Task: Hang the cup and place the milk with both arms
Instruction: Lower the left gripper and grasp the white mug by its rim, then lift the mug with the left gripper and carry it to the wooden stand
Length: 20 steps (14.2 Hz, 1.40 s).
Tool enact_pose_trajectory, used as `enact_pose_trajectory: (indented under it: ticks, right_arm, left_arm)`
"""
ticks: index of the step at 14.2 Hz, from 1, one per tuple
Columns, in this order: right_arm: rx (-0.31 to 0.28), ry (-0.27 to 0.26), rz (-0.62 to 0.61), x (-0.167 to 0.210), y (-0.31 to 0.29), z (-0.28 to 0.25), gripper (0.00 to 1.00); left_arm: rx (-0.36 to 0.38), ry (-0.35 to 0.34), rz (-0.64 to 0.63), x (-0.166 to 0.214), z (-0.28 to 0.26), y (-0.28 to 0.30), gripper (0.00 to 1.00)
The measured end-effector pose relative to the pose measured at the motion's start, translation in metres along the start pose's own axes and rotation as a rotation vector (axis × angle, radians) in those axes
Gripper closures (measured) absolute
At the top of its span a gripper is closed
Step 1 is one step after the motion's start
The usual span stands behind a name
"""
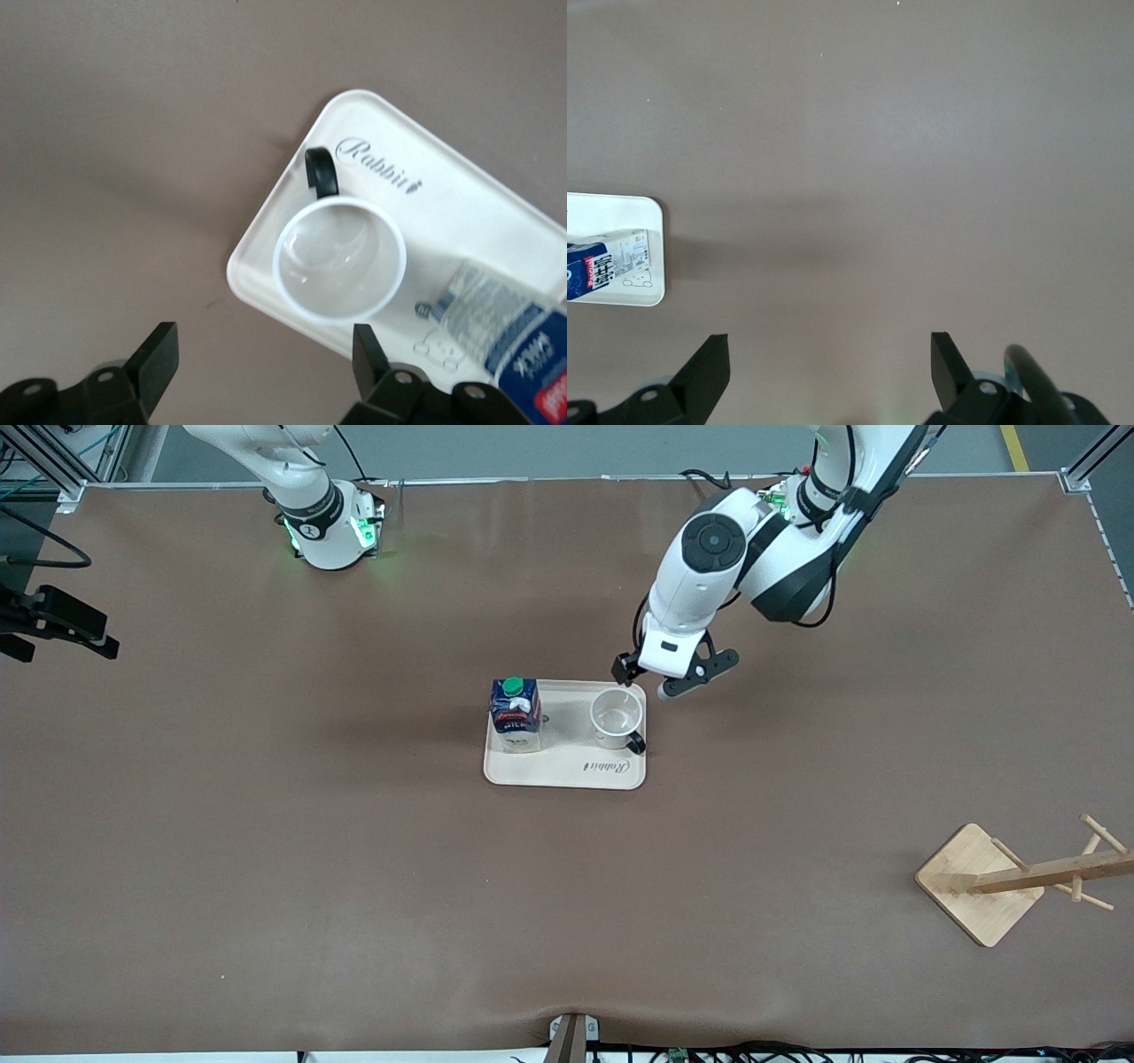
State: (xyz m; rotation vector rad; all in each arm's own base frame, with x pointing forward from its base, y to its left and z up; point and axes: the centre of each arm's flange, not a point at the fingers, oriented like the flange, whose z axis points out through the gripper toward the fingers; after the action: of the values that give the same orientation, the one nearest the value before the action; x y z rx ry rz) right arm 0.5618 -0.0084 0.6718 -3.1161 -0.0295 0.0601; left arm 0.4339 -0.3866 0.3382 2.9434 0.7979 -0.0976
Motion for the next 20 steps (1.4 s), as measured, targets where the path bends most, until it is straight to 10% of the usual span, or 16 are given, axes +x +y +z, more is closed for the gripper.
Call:
enact_pose_trajectory:
  ticks: [7, 13, 20]
  right_arm:
    - [-0.008, 0.005, 0.008, -0.001, 0.004, -0.003, 0.0]
    - [-0.013, 0.014, 0.021, -0.002, 0.011, -0.007, 0.0]
    - [-0.011, -0.007, 0.021, 0.0, 0.011, 0.0, 0.0]
  left_arm:
    - [0.05, 0.038, -0.107, 0.005, 0.08, 0.01, 0.31]
    - [0.043, 0.009, -0.109, 0.016, 0.092, 0.019, 0.93]
    - [0.106, 0.078, 0.015, 0.06, 0.004, 0.048, 0.93]
